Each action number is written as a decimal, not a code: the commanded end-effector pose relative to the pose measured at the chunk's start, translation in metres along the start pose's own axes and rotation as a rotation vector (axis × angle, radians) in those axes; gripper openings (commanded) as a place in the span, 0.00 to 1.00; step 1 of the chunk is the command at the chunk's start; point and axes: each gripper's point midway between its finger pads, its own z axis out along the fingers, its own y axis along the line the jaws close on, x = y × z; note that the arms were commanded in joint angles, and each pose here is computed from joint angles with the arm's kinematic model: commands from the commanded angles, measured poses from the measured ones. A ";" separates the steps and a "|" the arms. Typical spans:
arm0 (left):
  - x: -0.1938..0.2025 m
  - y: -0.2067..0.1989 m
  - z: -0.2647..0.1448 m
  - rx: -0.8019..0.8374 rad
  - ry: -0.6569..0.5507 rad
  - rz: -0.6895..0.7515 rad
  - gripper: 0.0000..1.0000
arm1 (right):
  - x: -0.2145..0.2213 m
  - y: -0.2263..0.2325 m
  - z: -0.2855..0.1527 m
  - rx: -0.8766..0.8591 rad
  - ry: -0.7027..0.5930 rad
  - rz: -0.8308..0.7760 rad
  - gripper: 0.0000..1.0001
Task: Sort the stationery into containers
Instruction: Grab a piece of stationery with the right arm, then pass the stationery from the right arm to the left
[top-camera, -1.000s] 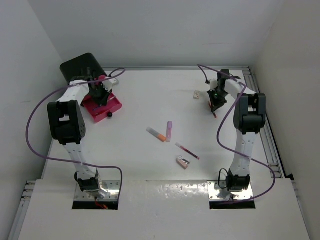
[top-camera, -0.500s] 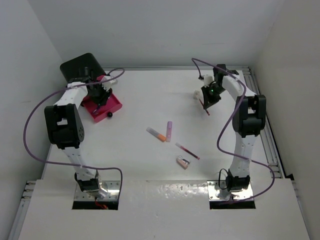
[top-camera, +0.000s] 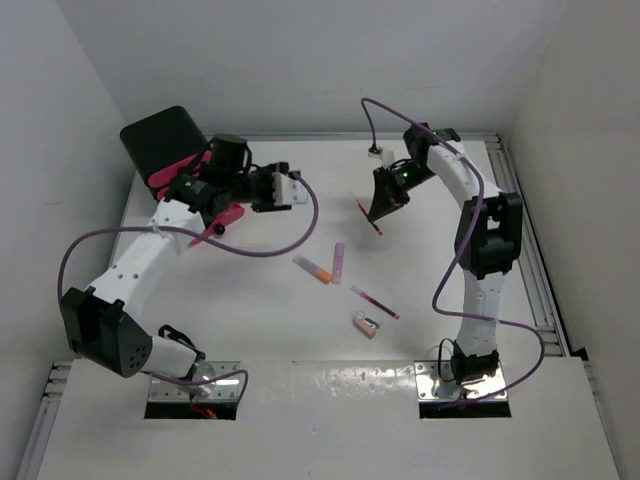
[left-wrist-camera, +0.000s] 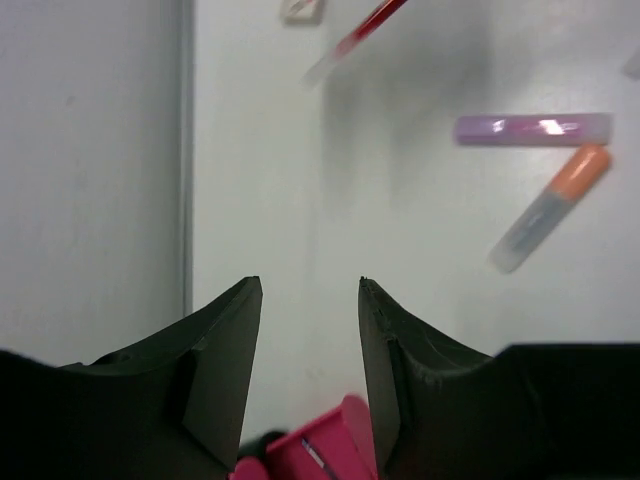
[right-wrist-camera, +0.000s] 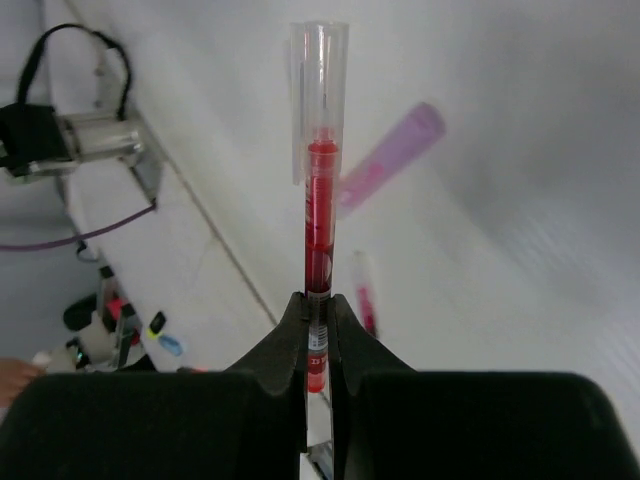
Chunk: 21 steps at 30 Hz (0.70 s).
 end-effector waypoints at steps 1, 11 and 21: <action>-0.028 -0.033 0.016 0.097 -0.077 0.128 0.50 | -0.007 0.067 -0.009 -0.195 -0.010 -0.066 0.00; -0.064 -0.070 0.045 0.105 -0.170 0.336 0.50 | 0.018 0.117 0.003 -0.311 0.089 -0.147 0.00; -0.078 -0.086 0.060 0.109 -0.195 0.385 0.50 | 0.026 0.134 0.010 -0.317 0.121 -0.204 0.00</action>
